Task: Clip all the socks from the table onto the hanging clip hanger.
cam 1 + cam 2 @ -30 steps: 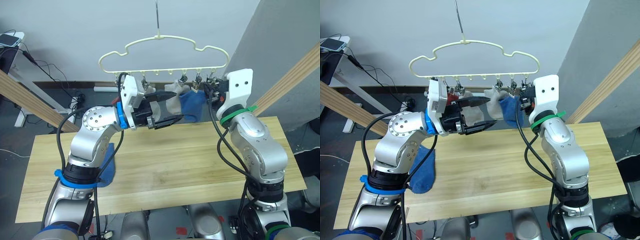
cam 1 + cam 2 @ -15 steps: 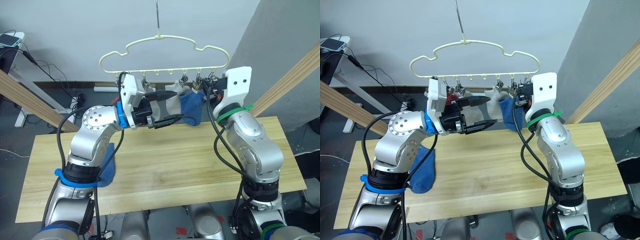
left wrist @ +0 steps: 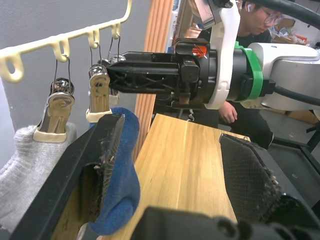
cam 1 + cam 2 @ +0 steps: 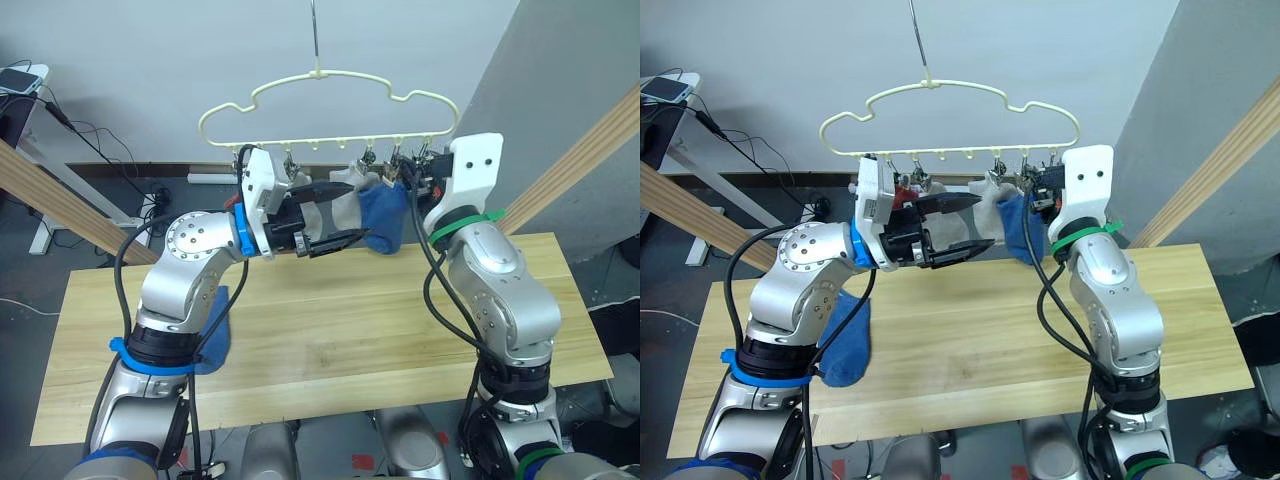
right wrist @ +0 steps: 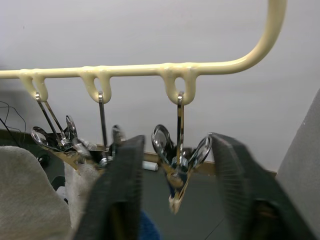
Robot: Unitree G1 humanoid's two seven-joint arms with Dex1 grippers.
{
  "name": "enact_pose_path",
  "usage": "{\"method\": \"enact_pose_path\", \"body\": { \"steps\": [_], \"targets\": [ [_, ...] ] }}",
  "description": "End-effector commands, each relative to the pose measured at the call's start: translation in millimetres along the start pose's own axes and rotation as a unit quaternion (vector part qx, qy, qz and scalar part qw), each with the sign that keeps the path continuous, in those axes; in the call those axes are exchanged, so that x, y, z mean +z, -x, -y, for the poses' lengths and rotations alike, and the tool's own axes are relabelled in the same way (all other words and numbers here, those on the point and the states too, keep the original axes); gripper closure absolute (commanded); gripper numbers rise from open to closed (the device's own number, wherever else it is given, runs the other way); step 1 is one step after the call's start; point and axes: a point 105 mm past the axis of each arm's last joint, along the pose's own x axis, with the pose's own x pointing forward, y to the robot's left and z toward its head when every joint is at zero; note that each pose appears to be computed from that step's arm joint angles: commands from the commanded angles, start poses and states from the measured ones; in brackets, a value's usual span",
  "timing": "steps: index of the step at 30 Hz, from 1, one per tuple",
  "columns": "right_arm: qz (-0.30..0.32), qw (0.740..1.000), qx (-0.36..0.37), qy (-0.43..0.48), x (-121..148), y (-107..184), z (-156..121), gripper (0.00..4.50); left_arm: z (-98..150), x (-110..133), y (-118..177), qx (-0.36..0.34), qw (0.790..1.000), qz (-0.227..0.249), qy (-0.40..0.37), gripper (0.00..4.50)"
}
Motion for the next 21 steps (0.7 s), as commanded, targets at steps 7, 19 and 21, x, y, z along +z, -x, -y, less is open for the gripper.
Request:
{"method": "enact_pose_path", "body": {
  "steps": [7,19,21],
  "targets": [
    [0.029,0.999,-0.017,-0.008,13.4,2.8,3.0,1.65,-1.9,10.8,0.0,-0.003,1.000,0.012,-0.027,1.04],
    [0.030,0.998,-0.048,-0.021,13.5,5.7,12.9,1.65,-0.6,8.4,-2.4,-0.009,0.999,0.011,-0.032,1.04],
    [0.029,0.998,-0.053,-0.022,13.0,6.3,14.3,1.65,-0.6,7.9,-2.7,-0.009,0.999,0.010,-0.033,1.04]
  ]
}}
